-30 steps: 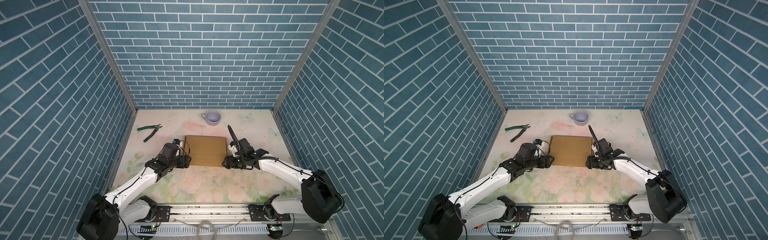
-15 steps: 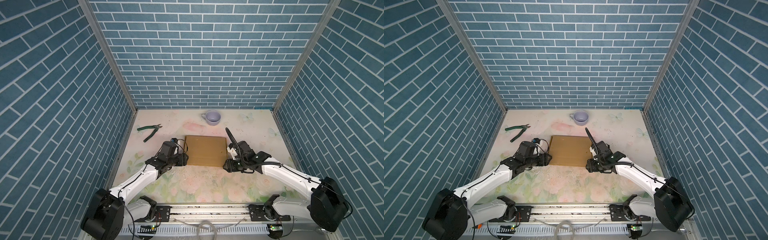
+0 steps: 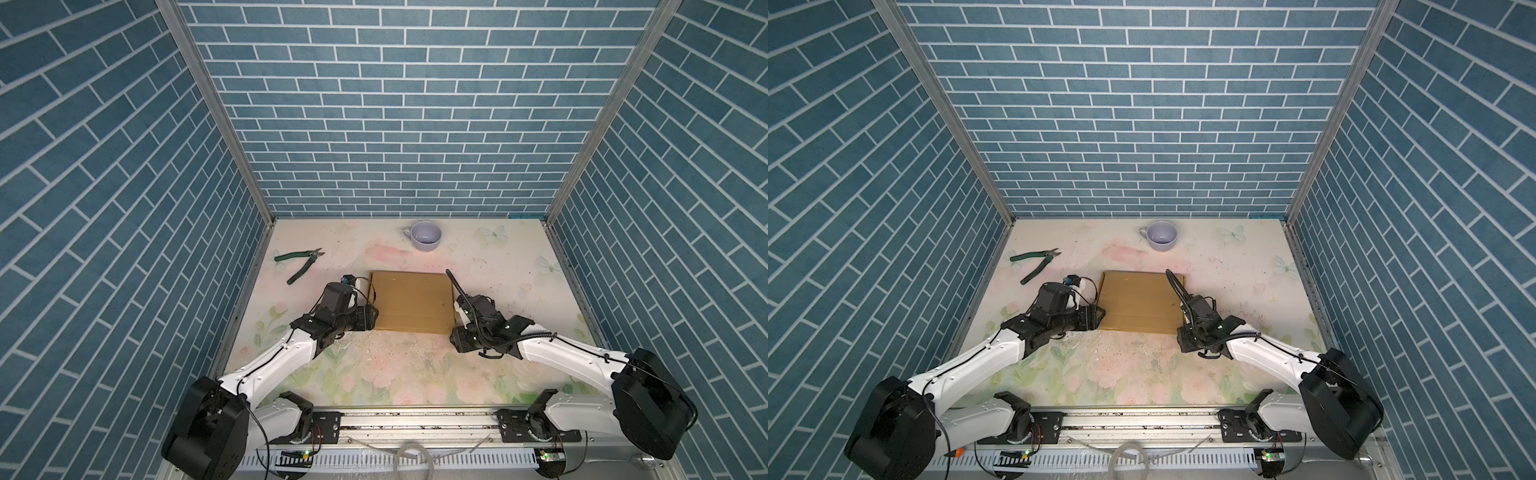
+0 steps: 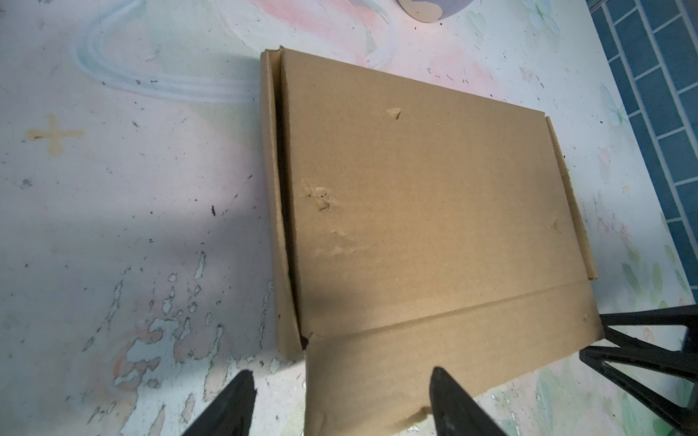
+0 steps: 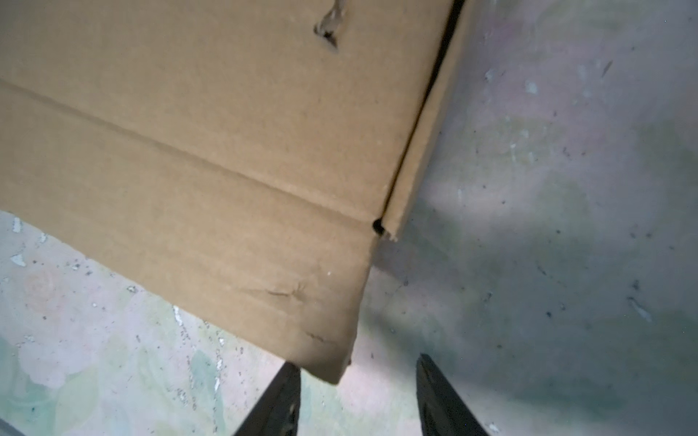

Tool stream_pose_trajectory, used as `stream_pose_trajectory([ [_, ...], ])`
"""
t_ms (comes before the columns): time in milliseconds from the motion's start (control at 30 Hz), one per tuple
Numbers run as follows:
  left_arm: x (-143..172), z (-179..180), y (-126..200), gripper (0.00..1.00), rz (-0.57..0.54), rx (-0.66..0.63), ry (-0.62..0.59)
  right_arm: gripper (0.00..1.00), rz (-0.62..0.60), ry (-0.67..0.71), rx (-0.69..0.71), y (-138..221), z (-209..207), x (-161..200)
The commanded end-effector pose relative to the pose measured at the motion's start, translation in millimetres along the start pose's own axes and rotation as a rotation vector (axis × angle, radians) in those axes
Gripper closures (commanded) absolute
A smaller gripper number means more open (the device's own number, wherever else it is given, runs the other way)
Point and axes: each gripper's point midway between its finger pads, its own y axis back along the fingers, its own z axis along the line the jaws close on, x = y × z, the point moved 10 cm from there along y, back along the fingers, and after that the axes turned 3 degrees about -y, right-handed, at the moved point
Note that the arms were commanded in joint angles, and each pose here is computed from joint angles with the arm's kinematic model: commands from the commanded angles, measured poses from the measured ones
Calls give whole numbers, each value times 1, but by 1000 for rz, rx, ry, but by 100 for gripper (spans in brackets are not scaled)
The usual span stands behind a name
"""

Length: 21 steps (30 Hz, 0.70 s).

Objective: Assemble paper box
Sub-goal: Press the paper box at the center of the table.

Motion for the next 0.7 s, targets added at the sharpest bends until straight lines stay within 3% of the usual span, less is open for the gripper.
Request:
stream_pose_trajectory([
  [0, 0, 1, -1, 26, -12, 3, -3, 53, -96, 44, 51, -2, -5, 2],
  [233, -2, 1, 0, 26, -15, 2, -3, 57, -228, 63, 90, -9, -12, 3],
  [667, 1, 2, 15, 26, -32, -26, -7, 57, -219, 59, 13, -5, -11, 17],
])
